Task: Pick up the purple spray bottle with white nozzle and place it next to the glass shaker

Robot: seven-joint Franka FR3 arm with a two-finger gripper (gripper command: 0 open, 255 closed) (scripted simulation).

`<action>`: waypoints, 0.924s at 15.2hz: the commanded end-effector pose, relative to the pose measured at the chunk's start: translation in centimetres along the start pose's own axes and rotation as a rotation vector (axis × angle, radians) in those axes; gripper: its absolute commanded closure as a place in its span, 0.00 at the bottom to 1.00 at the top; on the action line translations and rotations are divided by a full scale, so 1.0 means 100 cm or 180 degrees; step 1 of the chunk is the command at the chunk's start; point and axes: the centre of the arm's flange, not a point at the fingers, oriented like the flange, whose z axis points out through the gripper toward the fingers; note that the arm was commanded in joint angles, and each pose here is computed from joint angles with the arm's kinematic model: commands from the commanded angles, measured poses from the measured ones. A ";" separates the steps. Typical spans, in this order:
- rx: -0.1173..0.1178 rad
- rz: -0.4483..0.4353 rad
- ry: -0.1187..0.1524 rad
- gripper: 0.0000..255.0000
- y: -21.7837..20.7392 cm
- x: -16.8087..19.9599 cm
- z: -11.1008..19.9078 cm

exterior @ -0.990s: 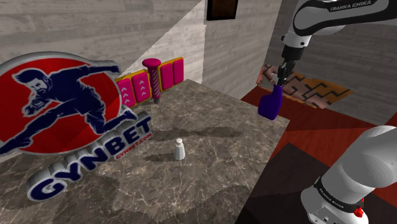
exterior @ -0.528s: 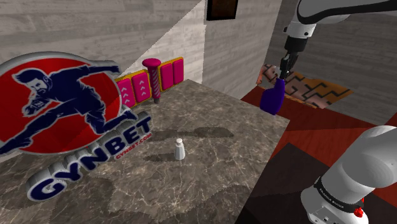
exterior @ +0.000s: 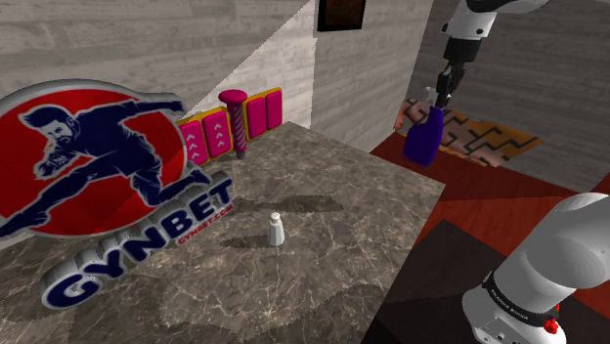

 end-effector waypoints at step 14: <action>0.0000 0.0000 0.0000 1.00 -0.002 -0.001 -0.080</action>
